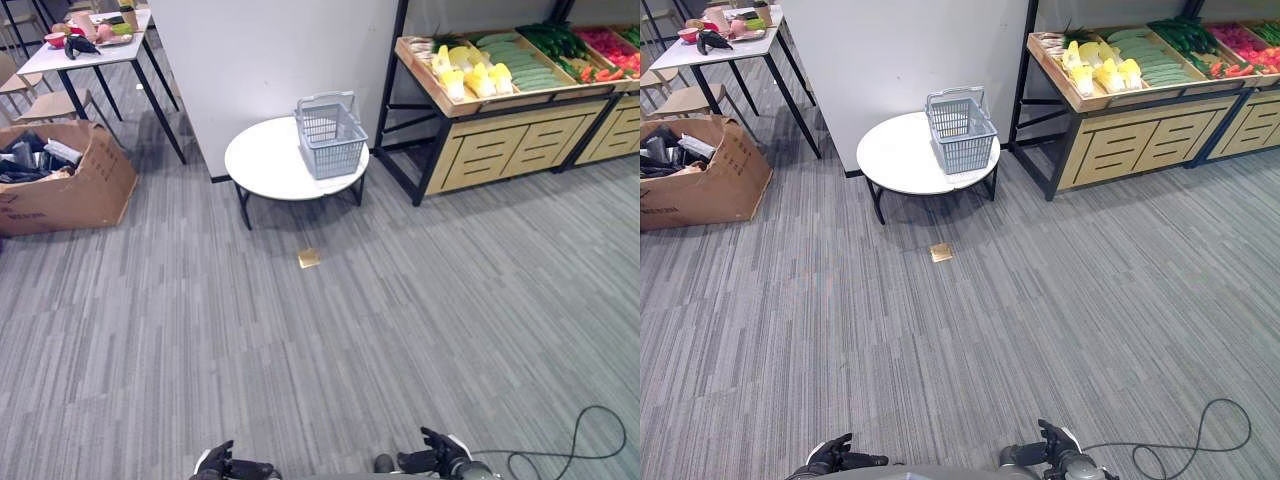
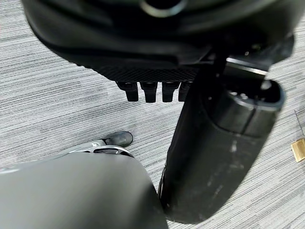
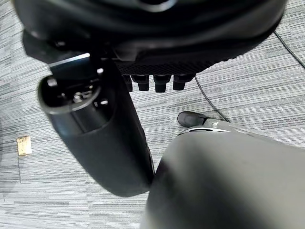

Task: Get the vegetables into the basket

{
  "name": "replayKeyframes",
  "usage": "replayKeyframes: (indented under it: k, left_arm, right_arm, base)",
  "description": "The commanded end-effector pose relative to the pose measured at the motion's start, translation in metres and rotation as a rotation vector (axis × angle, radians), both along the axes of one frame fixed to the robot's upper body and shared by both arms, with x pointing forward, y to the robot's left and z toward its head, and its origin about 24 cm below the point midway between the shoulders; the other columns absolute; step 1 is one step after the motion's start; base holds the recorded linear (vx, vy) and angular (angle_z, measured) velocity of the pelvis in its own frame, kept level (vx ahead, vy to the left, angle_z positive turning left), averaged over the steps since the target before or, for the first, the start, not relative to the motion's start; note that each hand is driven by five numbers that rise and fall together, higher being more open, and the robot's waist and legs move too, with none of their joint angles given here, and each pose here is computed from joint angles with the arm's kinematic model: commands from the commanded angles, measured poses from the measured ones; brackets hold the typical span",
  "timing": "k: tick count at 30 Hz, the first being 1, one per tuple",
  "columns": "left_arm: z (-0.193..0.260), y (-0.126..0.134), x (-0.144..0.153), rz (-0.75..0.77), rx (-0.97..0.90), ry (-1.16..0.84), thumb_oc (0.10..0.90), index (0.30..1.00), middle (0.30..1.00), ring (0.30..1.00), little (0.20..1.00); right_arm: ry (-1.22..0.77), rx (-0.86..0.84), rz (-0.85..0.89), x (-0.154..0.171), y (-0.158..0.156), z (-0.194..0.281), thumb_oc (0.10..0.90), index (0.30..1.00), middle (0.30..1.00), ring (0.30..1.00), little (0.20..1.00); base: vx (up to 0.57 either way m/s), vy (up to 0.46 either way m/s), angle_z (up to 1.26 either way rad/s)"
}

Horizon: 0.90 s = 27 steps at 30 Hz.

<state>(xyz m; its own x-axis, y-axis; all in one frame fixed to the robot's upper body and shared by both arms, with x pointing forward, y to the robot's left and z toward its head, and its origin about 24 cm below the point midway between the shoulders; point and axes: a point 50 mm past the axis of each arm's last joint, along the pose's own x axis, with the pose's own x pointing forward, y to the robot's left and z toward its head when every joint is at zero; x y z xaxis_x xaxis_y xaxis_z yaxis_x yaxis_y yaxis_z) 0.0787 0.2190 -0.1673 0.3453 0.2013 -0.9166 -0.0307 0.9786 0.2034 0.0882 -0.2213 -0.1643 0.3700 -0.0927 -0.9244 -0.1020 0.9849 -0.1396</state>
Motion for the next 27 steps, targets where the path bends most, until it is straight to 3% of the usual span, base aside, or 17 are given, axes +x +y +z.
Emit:
replayKeyframes:
  k: [1, 20, 27]
  left_arm:
    - [-0.002, -0.013, 0.003, -0.005, -0.025, 0.014, 0.900, 1.000, 1.000, 1.000, 1.000]
    - [-0.002, -0.007, 0.000, -0.008, -0.015, 0.032, 0.900, 1.000, 1.000, 1.000, 1.000]
    - [-0.003, -0.010, -0.001, -0.024, -0.009, 0.025, 0.900, 1.000, 1.000, 1.000, 1.000]
  right_arm:
    - [0.058, -0.035, 0.070, -0.006, -0.004, -0.001, 0.900, 1.000, 1.000, 1.000, 1.000]
    - [0.058, -0.049, 0.023, -0.008, -0.012, 0.000, 0.900, 1.000, 1.000, 1.000, 1.000]
    - [-0.032, -0.090, 0.127, 0.010, -0.009, 0.005, 0.900, 1.000, 1.000, 1.000, 1.000]
  base:
    - [0.00, 0.000, 0.00]
    - [0.01, -0.005, -0.03]
    - [-0.01, -0.003, -0.03]
